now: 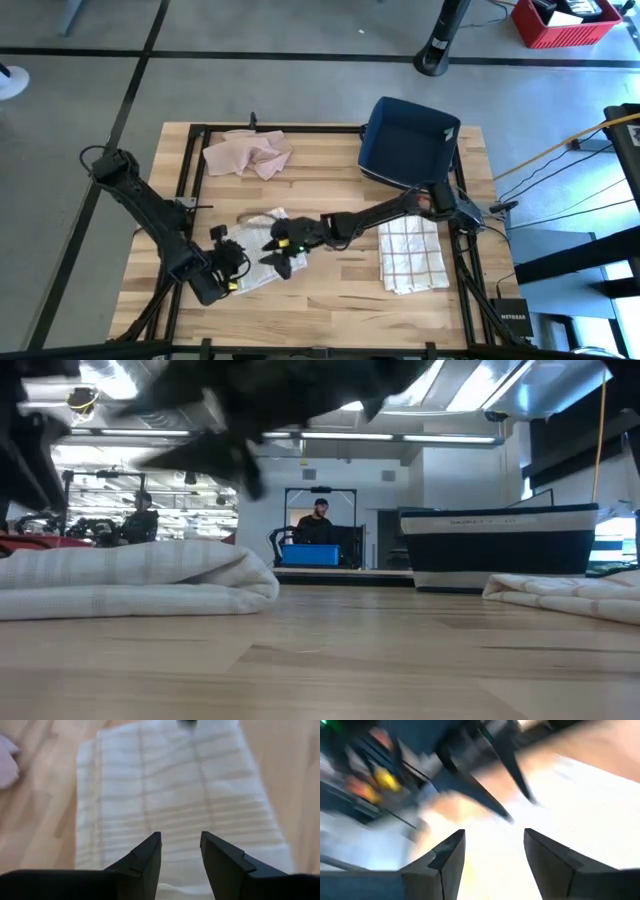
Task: Fold towel
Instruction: Fold the white with grey-stripe towel
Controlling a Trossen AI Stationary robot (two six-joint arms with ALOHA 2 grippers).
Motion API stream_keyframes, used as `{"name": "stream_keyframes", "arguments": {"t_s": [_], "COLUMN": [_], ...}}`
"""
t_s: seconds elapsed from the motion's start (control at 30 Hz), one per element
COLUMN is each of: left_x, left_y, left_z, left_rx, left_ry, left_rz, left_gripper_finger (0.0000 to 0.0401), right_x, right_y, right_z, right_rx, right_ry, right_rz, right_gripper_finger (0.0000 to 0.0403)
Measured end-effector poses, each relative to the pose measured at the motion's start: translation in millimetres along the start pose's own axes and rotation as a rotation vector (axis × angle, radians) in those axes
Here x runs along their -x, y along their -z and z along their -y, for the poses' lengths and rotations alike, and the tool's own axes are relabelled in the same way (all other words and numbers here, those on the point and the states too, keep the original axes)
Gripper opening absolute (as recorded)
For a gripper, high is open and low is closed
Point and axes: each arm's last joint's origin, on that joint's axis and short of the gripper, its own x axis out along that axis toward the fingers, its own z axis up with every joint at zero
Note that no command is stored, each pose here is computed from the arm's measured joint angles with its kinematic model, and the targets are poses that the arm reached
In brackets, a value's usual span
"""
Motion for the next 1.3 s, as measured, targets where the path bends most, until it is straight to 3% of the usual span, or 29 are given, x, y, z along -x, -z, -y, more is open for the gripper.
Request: {"name": "stream_keyframes", "arguments": {"t_s": [0.17,0.27,0.4,0.6,0.7,0.8,0.9,1.07,1.3], "left_x": [-27.9,-36.1,-39.1,-39.3,-37.5,-29.2,-20.5,-28.7,-64.3], "left_y": [15.3,19.6,24.9,26.0,22.9,14.1,-2.8,-19.3,-9.7], "left_z": [-7.2,-10.1,-13.2,-13.4,-13.1,-11.6,-9.5,-18.4,-47.1], "left_rx": [0.031,0.033,0.041,0.048,0.053,0.057,0.068,0.043,0.09], "left_ry": [0.069,0.127,0.165,0.176,0.182,0.212,0.228,-0.033,-0.214], "left_rz": [-0.065,-0.148,-0.25,-0.269,-0.278,-0.286,-0.174,0.166,0.104], "left_gripper_finger": [0.013,0.013,0.013,0.013,0.013,0.013,0.013,0.013,0.013], "right_x": [8.4,1.0,-6.2,-3.5,-1.4,0.9,-2.5,-22.1,-28.5], "right_y": [19.3,31.8,50.6,61.3,54.6,36.3,22.1,49.0,66.7], "right_z": [-0.1,10.2,23.3,28.5,24.0,9.0,-6.9,-6.2,6.1], "right_rx": [0.231,0.283,0.355,0.445,0.444,0.395,0.336,0.353,0.342], "right_ry": [0.388,0.483,0.497,0.518,0.515,0.43,0.34,0.334,0.377], "right_rz": [-0.077,-0.093,-0.212,-0.347,-0.352,-0.333,-0.244,-0.228,-0.31], "right_gripper_finger": [0.0198,0.0198,0.0198,0.0198,0.0198,0.0198,0.0198,0.0198,0.0198]}}
